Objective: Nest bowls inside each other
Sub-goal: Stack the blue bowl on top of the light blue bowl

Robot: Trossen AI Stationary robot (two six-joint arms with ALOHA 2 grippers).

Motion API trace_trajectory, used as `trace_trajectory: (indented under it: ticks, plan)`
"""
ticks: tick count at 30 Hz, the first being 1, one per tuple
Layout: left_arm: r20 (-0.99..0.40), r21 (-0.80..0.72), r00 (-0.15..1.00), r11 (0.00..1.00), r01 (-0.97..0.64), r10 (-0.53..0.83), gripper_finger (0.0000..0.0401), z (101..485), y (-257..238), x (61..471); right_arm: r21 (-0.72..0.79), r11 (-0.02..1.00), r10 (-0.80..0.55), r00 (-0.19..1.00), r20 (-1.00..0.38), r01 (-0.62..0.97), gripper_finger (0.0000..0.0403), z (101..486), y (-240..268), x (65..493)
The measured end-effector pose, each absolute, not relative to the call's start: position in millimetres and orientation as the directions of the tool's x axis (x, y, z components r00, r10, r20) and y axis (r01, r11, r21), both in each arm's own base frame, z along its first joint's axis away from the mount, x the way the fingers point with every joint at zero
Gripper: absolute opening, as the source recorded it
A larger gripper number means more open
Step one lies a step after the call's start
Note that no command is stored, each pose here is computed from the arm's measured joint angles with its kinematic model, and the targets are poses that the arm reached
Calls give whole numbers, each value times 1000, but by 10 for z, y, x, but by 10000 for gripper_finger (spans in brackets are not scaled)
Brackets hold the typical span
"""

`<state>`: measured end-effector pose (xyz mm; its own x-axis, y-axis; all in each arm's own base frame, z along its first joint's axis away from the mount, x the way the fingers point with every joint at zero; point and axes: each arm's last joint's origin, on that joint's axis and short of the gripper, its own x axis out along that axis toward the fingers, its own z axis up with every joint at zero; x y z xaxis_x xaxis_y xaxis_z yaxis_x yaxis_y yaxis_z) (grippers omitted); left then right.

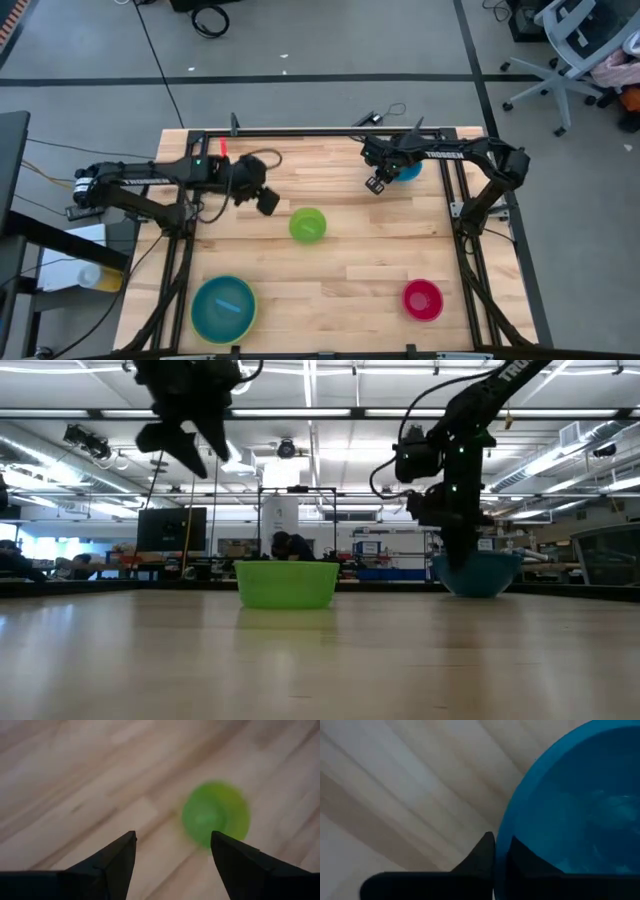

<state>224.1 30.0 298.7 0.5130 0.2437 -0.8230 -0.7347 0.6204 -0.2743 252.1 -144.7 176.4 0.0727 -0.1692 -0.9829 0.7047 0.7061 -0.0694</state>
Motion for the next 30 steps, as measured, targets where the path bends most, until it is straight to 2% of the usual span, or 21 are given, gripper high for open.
trace_trajectory:
  ticks: [4,8,12,15,18,30]
  plan:
    - [-755,-339,579,573,-746,308,244,3046,527,2306,-50,775,-161,120,-980,630,22,1953,-1250,2651]
    - [-679,-389,633,549,-740,373,216,3048,811,2443,12,901,-126,289,-949,435,19,2336,-921,2961]
    - [-575,-536,766,575,-618,287,187,3005,1099,2666,-113,988,-147,405,-903,105,19,2617,-474,3215]
    - [-488,-629,856,612,-479,170,174,2961,1219,2826,-252,965,-195,456,-868,-68,19,2740,-212,3293]
    - [-426,-644,896,653,-399,126,170,2963,1246,2909,-342,934,-258,460,-849,-108,19,2751,-121,3305]
    - [-437,-613,884,664,-428,165,169,2866,1310,2983,-423,889,-293,490,-821,-177,19,2765,-101,3336]
